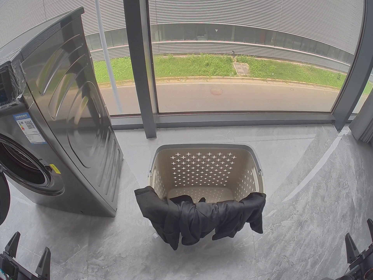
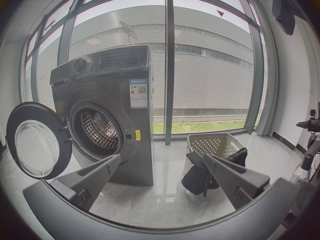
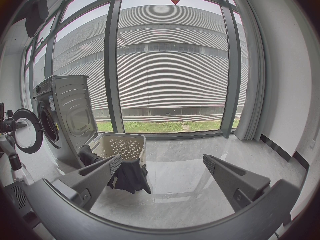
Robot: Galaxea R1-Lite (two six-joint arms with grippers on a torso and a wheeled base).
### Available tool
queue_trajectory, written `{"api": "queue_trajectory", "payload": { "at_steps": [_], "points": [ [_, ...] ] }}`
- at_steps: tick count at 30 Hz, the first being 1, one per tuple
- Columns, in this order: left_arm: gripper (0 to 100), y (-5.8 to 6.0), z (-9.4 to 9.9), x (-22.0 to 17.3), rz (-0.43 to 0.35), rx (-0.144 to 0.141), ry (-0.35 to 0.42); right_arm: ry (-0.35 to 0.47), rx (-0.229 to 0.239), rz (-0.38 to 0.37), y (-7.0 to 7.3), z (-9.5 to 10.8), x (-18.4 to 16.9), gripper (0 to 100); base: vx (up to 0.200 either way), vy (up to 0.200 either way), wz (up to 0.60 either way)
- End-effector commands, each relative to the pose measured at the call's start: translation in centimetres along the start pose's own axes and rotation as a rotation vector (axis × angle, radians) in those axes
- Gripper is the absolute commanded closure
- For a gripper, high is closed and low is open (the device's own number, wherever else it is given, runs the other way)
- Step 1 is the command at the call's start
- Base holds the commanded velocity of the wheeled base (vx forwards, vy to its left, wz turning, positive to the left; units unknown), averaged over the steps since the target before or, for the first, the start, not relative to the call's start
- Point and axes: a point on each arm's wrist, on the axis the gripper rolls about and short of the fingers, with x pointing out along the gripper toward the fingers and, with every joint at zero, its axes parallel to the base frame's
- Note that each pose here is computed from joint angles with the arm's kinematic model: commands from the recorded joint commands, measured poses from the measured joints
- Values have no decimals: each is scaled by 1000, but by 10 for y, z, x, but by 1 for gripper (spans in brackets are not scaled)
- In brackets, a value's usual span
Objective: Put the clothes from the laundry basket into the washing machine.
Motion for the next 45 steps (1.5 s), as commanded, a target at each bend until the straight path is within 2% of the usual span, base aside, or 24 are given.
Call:
{"api": "queue_trajectory", "payload": {
  "at_steps": [1, 8, 12, 15, 16, 17, 18, 19, 23, 25, 29, 32, 37, 45],
  "points": [
    [0, 0, -5, 0, 1, 0, 0, 4, 0, -3, 0, -5, 0, 0, 0, 0, 0],
    [0, 0, -5, 0, 0, -1, 0, 4, 0, -1, 0, -5, 0, 0, -171, 0, 0],
    [0, 0, -5, 0, 0, -1, 0, 3, 8, -4, 0, -5, 0, 0, 0, 0, 0],
    [0, 0, -5, 0, 0, 0, 0, -43, 3, -2, 0, 2, -1, 0, 0, 0, 0],
    [0, 0, -5, 0, 0, 0, 0, -178, -6, 8, 0, 31, -10, 0, 0, 0, 0],
    [0, 0, -5, 0, 0, -1, 1, -189, -6, 9, 0, 34, -11, 0, 0, 0, 0],
    [0, 0, -5, 0, 0, -1, 0, -231, -9, 44, 1, 55, -19, 0, 0, 0, 0],
    [0, 0, -5, 0, 0, 0, 0, -205, -11, 66, 1, 64, -20, 0, 0, 0, 0],
    [0, 0, -5, 0, 0, -1, 1, 18, 1, 232, 5, 88, 4, 0, 0, 0, 0],
    [0, 0, -5, 0, 0, -1, 0, 138, 21, 299, 7, 94, 29, 0, 0, 0, 0],
    [0, 0, -5, 0, 0, -1, 0, 292, 43, 384, 9, 94, 78, 0, 0, 0, 0],
    [0, 0, -5, 0, 0, 0, 0, 369, 57, 470, 17, 90, 107, 0, 0, 0, 0],
    [0, 0, -5, 0, 0, 0, 0, 488, 71, 500, 26, 79, 138, 0, 0, 0, 0],
    [0, 0, -5, 0, -2, 7, 1, 569, 48, 577, 46, 59, 181, 0, 0, 0, 0]
  ]
}}
